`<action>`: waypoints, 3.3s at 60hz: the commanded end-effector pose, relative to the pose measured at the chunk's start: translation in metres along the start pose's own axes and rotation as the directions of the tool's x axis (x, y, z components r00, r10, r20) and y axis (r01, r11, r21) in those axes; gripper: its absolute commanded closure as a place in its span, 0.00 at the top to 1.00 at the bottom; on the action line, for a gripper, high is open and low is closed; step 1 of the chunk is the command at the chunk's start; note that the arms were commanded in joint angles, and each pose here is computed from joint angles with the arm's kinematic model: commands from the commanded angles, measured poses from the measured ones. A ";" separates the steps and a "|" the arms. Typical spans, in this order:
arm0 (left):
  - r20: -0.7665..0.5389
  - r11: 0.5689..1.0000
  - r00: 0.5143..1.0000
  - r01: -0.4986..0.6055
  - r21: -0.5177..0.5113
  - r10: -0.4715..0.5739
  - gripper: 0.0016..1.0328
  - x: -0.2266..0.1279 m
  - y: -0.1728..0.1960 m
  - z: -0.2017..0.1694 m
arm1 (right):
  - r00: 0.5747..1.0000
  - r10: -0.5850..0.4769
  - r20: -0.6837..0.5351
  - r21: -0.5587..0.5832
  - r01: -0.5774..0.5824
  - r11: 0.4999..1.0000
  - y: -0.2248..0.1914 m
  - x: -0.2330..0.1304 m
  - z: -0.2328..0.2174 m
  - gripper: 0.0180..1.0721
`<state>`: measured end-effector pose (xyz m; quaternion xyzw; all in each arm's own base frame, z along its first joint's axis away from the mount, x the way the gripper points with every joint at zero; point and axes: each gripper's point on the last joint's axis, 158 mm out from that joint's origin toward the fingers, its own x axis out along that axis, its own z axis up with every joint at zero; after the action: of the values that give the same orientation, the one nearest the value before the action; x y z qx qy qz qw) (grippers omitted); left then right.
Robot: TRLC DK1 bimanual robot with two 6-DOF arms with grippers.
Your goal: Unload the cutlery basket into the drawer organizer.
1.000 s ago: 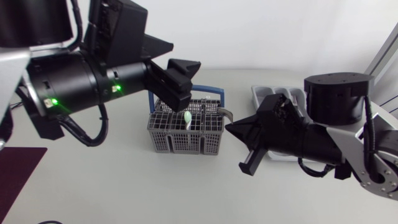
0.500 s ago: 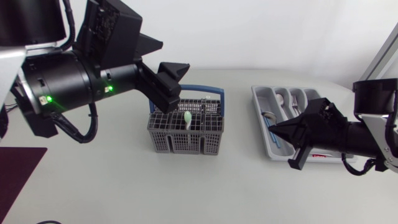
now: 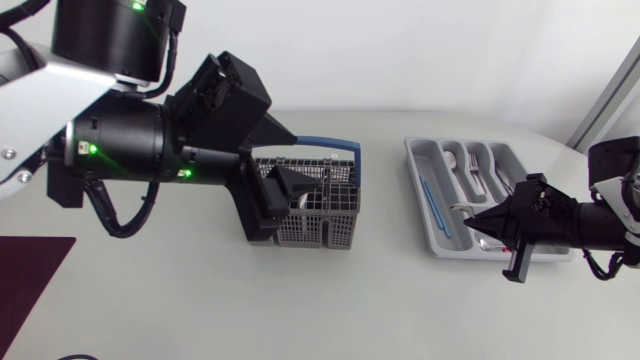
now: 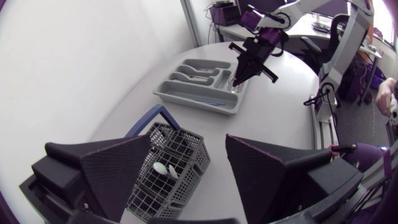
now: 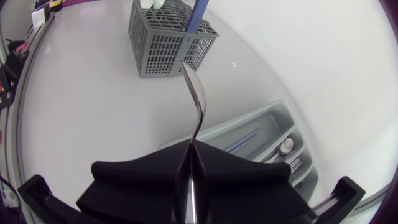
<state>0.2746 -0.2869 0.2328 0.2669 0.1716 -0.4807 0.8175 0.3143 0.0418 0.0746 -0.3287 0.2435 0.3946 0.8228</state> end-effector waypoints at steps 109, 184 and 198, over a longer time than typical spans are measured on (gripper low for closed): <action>-0.259 1.000 0.966 0.012 0.016 -0.008 0.87 0.058 -0.003 -0.066 | 0.989 -0.073 -0.127 0.062 0.081 0.995 -0.037 -0.006 -0.021 0.56; -0.559 0.906 0.784 -0.404 -0.127 0.271 0.78 0.097 0.038 -0.095 | 0.994 0.012 0.105 0.296 -0.043 0.954 0.056 0.013 0.095 0.56; -0.577 0.900 0.770 -0.416 -0.131 0.272 0.74 0.101 0.043 -0.103 | 0.992 0.017 0.122 0.294 -0.053 0.954 0.059 0.015 0.100 0.56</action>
<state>0.3494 -0.2779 0.1072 0.3263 0.3998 -0.2133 0.8296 0.2937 0.1491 0.1229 -0.1863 0.2408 0.3865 0.8706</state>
